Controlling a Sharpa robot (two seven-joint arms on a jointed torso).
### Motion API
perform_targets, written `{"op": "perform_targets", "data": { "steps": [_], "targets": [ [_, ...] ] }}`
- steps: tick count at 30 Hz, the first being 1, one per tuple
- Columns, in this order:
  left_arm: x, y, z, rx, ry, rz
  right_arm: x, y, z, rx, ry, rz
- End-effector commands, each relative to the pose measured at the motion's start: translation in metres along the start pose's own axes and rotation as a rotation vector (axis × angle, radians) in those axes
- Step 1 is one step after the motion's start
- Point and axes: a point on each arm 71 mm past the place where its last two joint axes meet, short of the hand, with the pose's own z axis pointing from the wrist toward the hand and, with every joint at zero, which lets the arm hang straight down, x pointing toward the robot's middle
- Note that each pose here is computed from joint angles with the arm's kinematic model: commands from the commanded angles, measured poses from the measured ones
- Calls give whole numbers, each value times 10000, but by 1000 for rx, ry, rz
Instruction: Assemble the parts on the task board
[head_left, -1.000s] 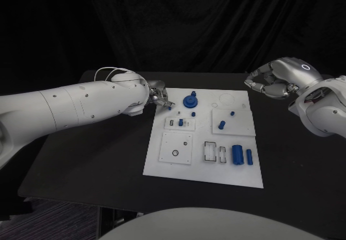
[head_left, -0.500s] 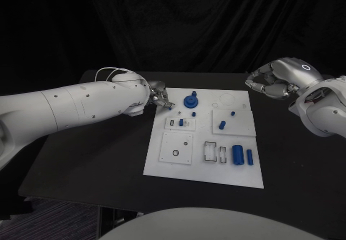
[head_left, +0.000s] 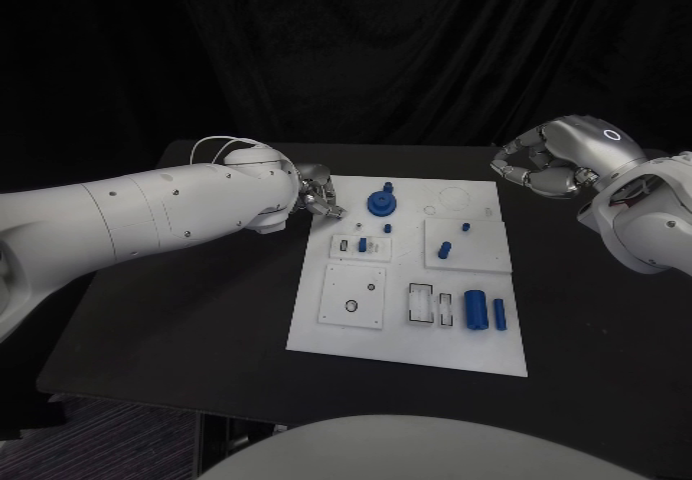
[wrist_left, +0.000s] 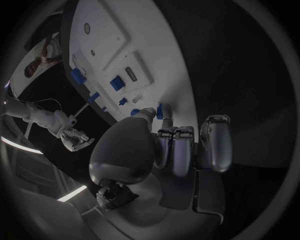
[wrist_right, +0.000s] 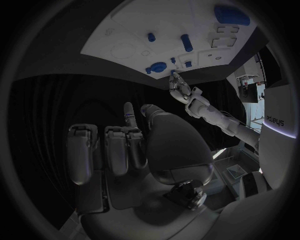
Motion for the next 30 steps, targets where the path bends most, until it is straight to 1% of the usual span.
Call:
{"op": "perform_targets", "data": {
  "steps": [1, 14, 19, 23, 26, 28, 30],
  "targets": [
    [15, -28, 3, 27, 9, -3, 10, -6, -6, 11, 5, -1],
    [10, -24, -8, 47, -6, -9, 11, -9, -7, 13, 8, -2],
    [7, -20, -26, 48, -23, -15, 12, -11, -8, 14, 9, -2],
    [6, -12, -58, 42, -46, -28, 12, -14, -10, 15, 11, -2],
    [17, -3, -93, 33, -55, -74, 12, -17, -14, 17, 12, -2],
    [43, 10, -137, 18, -48, -143, 11, -20, -18, 19, 13, -2],
    [67, 14, -172, 8, -40, -182, 10, -24, -22, 21, 14, -2]
  ]
}}
